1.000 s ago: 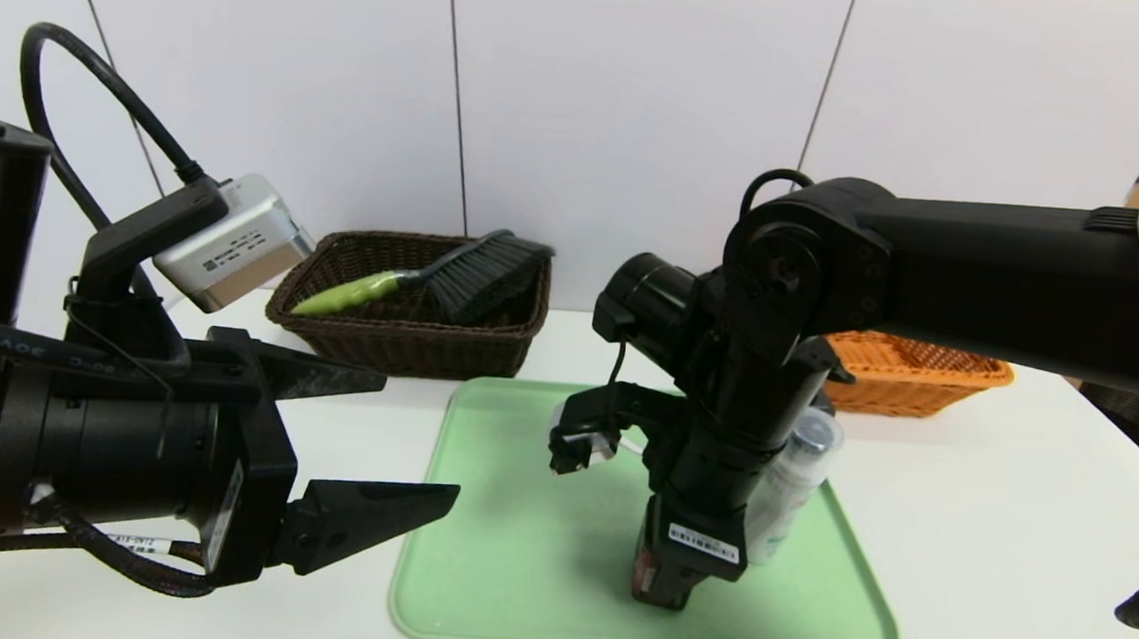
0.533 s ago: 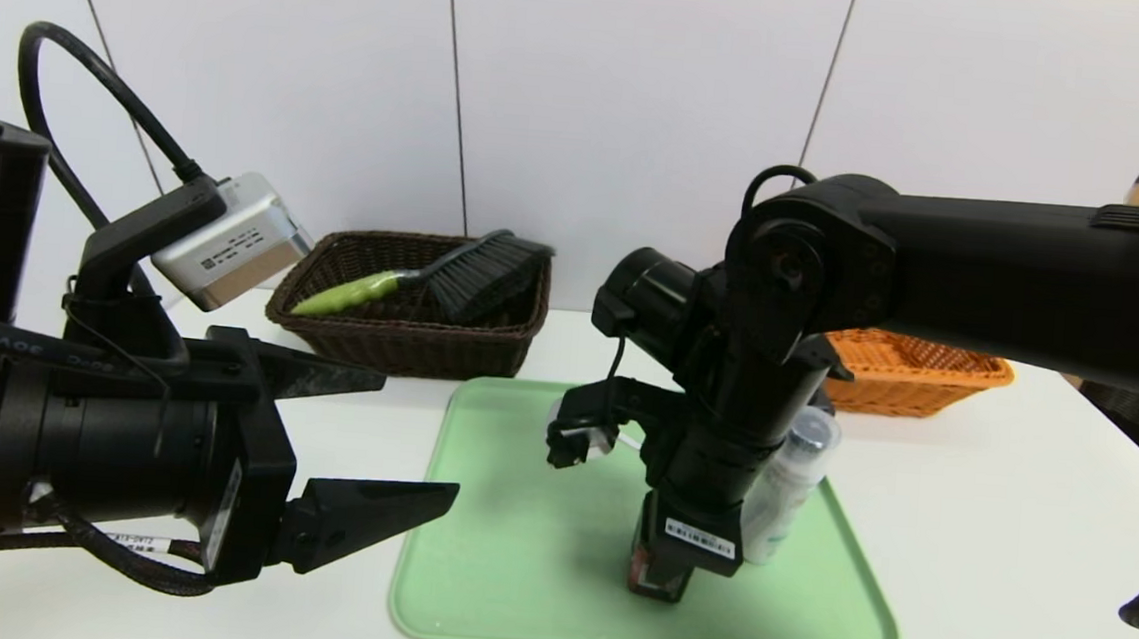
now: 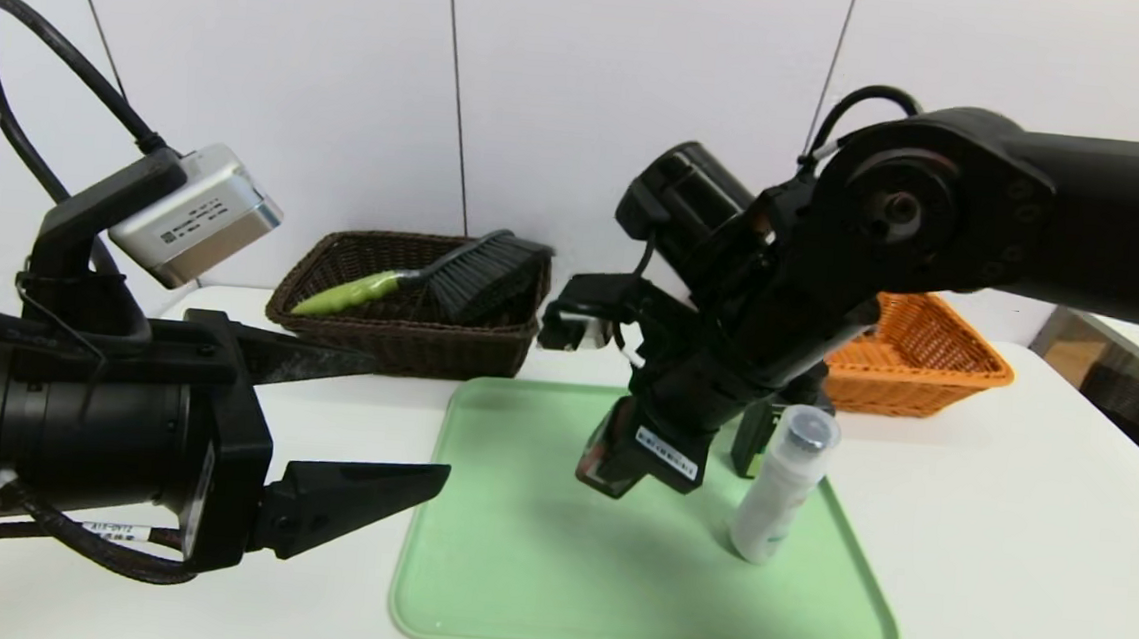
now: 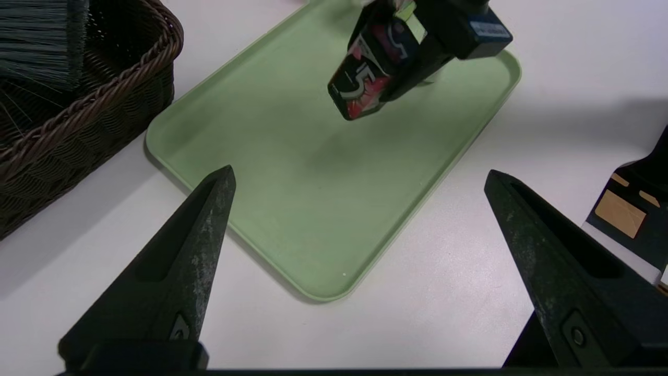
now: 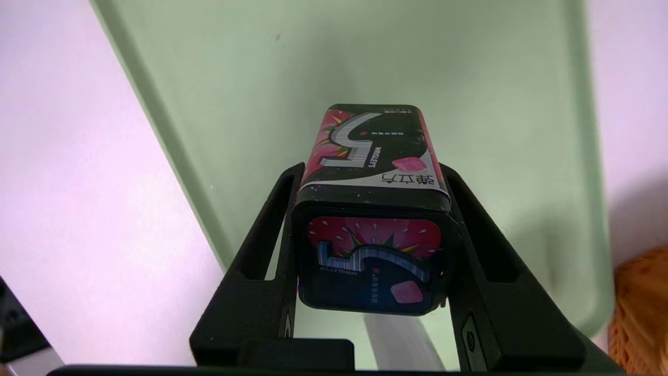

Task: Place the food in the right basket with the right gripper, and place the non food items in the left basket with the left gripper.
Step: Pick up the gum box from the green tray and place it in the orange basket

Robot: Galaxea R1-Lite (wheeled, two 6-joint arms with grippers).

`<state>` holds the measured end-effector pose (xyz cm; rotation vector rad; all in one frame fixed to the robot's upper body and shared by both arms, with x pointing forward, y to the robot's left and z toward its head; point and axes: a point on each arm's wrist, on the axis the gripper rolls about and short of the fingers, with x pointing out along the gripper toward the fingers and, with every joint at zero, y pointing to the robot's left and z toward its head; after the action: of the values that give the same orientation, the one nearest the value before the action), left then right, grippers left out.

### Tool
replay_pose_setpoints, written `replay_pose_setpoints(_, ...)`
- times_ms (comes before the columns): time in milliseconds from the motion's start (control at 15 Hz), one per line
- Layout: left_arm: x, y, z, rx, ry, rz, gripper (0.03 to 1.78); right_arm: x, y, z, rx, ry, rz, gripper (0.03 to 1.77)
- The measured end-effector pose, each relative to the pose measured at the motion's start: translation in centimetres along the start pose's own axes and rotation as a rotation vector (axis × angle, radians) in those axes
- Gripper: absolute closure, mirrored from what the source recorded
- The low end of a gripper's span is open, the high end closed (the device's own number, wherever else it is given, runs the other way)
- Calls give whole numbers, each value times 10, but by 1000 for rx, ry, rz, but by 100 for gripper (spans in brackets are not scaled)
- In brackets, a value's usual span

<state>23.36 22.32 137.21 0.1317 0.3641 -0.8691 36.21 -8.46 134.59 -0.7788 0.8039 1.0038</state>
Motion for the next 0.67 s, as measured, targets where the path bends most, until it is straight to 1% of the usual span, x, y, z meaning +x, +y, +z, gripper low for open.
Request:
replay_pose_setpoints(133, -2, 0, 0, 1, -6, -1, 12, -19, -10, 1, 85, -89, -62, 101)
replay_pose_setpoints(333, -4, -1, 1, 2, -10, 1, 12, -55, -31, -4, 219, -236, -170, 101)
replay_pose_setpoints(467, -4, -1, 1, 3, -11, 1, 12, -78, -45, -16, 285, -283, -232, 101)
replay_pose_setpoints(667, -4, -1, 1, 3, -11, 1, 12, -109, -63, -39, 400, -324, -312, 101)
